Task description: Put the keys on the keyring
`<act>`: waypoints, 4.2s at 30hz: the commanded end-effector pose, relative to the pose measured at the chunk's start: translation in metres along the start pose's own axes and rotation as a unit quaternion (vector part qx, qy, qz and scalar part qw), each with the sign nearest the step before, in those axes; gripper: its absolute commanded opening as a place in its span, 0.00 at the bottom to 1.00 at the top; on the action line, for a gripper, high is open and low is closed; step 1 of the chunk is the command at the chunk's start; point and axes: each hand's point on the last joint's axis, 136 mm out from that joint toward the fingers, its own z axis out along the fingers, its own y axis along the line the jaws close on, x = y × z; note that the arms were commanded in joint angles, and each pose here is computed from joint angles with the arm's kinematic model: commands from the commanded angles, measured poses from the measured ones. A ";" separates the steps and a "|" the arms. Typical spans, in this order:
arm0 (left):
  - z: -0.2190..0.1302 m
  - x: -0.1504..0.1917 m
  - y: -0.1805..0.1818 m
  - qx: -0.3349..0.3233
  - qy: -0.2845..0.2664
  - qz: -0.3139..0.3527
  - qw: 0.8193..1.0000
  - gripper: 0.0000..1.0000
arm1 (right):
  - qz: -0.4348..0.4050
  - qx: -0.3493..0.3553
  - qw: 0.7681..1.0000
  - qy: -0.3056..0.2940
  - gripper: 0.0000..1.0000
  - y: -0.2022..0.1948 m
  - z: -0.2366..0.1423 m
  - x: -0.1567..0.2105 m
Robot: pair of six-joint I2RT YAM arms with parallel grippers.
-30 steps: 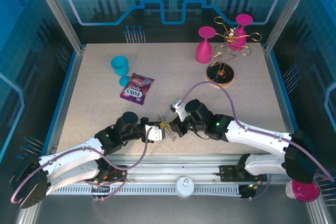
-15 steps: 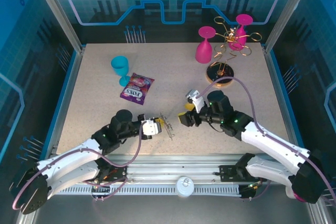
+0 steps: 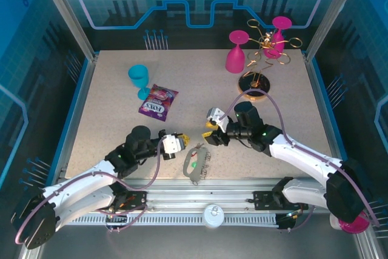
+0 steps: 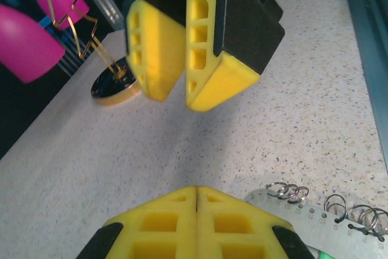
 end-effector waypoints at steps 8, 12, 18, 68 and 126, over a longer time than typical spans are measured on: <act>0.003 0.015 0.016 -0.072 0.153 -0.418 0.893 0.38 | 0.340 0.173 0.916 0.125 0.43 -0.024 -0.029 0.087; 0.008 0.027 -0.011 -0.090 0.235 -0.459 0.852 0.41 | 0.441 0.123 0.879 0.136 0.42 0.000 -0.022 0.098; 0.006 0.053 -0.014 -0.173 0.291 -0.505 0.794 0.47 | 0.362 0.040 0.923 0.127 0.37 0.041 0.000 0.098; -0.004 0.080 0.111 -0.306 0.095 -0.593 0.739 0.50 | -0.400 -0.069 0.885 0.228 0.31 0.063 0.041 0.149; -0.031 0.010 0.031 -0.050 0.093 -0.348 0.932 0.50 | -0.080 -0.076 0.974 0.196 0.00 0.066 0.027 0.041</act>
